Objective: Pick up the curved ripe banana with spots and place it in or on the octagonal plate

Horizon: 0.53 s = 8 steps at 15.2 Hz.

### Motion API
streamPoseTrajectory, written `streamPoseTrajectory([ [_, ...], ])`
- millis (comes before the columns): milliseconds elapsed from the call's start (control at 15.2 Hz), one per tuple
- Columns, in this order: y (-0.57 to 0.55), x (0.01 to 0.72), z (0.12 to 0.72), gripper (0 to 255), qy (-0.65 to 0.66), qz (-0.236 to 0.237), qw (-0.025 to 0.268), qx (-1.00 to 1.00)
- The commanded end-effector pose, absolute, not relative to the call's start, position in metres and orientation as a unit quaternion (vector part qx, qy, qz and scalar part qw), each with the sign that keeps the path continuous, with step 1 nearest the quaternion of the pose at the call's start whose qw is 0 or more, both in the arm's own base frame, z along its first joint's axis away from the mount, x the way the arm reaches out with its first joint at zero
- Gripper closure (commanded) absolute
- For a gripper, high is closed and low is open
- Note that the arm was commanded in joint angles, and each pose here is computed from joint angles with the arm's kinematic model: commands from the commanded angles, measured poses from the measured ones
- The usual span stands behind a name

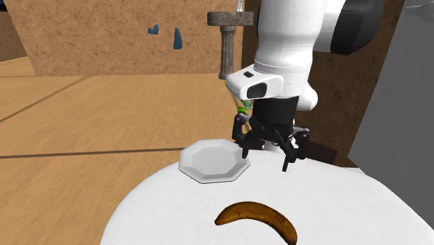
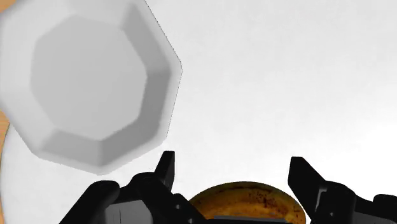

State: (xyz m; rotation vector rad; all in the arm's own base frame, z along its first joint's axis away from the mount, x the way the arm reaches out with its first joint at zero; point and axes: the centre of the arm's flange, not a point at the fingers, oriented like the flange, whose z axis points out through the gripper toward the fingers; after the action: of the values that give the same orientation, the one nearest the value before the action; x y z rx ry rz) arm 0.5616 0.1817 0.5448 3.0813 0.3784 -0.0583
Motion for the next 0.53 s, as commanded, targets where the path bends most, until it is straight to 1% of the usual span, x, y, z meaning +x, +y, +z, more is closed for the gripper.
streamPoseTrajectory([
  [0,0.206,0.587,0.535,0,-0.036,-0.028,0.057,0.997],
  [198,0.223,0.635,0.516,0,-0.247,-0.044,0.113,0.961],
  [264,0.224,0.648,0.511,0,-0.299,-0.048,0.126,0.945],
  [462,0.220,0.646,0.496,0,-0.299,-0.048,0.126,0.945],
])
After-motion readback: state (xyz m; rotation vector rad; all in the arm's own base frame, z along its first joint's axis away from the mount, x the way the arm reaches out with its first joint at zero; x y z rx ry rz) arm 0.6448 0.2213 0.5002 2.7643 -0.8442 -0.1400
